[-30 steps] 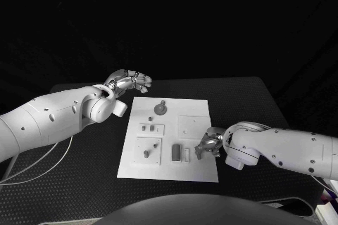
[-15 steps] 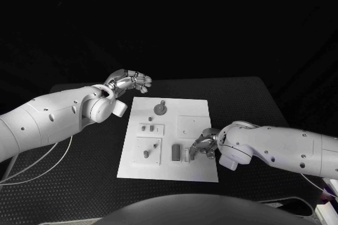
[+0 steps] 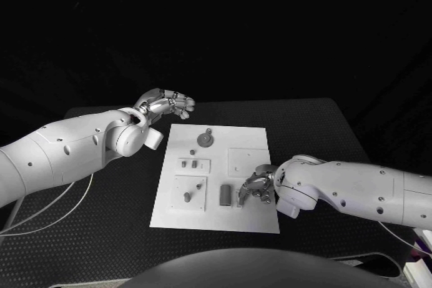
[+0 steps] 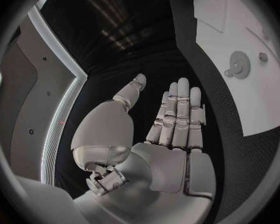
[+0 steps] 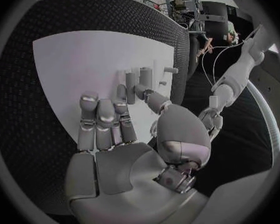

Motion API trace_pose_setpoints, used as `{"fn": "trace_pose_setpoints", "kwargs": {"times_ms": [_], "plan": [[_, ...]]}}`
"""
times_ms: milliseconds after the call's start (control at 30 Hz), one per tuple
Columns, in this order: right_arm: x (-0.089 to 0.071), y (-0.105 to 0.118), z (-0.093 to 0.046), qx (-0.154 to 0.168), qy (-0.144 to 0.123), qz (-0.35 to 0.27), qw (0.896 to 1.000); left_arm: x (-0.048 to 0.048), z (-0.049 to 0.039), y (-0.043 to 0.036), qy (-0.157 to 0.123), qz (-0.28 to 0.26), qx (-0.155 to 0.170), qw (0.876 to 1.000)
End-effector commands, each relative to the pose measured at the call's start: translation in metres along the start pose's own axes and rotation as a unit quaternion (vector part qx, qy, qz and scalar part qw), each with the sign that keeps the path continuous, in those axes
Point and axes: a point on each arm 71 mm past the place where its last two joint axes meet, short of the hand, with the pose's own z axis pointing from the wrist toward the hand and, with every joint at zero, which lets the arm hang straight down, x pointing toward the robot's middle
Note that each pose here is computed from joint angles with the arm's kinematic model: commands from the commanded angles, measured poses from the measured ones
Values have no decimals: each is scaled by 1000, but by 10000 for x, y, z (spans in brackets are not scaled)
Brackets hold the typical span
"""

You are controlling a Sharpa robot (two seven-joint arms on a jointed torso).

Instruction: Assemble the parts on the task board

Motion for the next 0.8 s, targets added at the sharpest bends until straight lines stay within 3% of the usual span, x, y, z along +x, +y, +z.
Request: {"fn": "trace_pose_setpoints", "kwargs": {"times_ms": [33, 800], "plan": [[20, -7, 5, 1, 8, -4, 1000, 21, 7, -21, 8, 0, 5, 1000], [82, 35, 27, -8, 15, -19, 1000, 18, 5, -28, 8, 0, 5, 1000]]}}
